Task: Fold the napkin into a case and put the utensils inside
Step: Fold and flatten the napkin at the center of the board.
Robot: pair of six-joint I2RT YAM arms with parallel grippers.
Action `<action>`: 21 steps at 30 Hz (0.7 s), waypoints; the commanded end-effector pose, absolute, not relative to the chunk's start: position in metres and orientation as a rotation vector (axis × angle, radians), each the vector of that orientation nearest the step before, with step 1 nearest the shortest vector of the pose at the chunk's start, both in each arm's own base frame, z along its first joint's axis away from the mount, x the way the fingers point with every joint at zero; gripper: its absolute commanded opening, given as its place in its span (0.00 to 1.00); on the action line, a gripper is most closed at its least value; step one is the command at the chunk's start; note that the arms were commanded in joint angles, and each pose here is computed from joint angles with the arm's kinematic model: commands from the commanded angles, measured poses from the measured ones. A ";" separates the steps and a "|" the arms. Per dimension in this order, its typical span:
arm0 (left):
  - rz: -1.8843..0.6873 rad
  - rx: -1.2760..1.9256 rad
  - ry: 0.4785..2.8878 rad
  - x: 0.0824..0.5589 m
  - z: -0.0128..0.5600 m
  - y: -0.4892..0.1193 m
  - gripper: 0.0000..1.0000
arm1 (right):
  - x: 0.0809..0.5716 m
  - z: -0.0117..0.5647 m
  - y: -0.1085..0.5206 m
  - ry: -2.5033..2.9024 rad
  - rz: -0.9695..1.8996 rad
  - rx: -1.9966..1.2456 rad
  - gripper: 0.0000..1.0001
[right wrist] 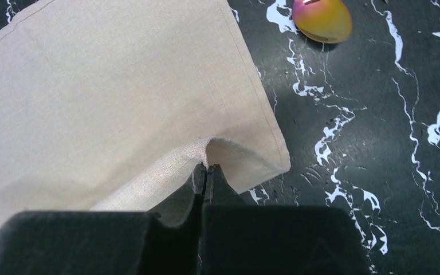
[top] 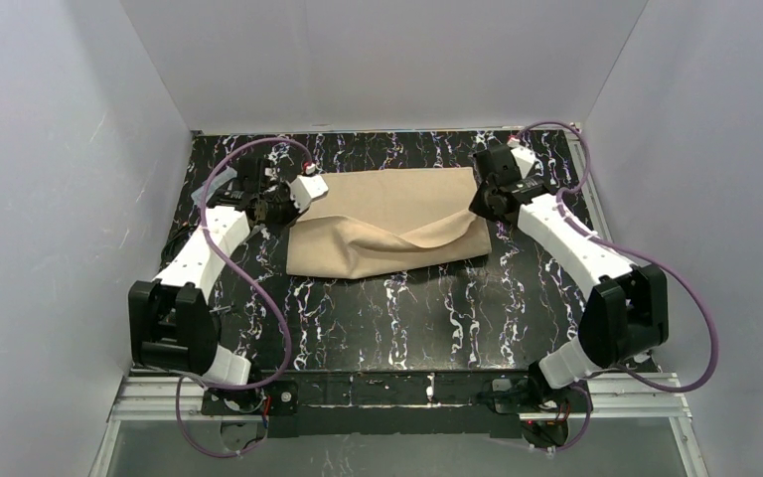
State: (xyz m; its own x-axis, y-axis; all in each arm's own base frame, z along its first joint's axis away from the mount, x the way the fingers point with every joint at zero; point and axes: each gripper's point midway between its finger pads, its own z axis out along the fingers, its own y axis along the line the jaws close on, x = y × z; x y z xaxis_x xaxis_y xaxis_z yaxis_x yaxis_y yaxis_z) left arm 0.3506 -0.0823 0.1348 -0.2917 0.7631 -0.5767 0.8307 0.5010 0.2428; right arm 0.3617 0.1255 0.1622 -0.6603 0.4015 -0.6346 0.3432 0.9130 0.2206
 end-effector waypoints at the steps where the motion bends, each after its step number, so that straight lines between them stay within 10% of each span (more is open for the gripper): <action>1: -0.059 1.243 2.085 0.379 0.142 -0.077 0.00 | 0.388 0.177 0.139 2.305 0.169 0.500 0.01; 21: 0.089 1.179 2.058 0.453 0.136 -0.066 0.00 | 0.461 0.162 0.142 2.298 0.194 0.565 0.01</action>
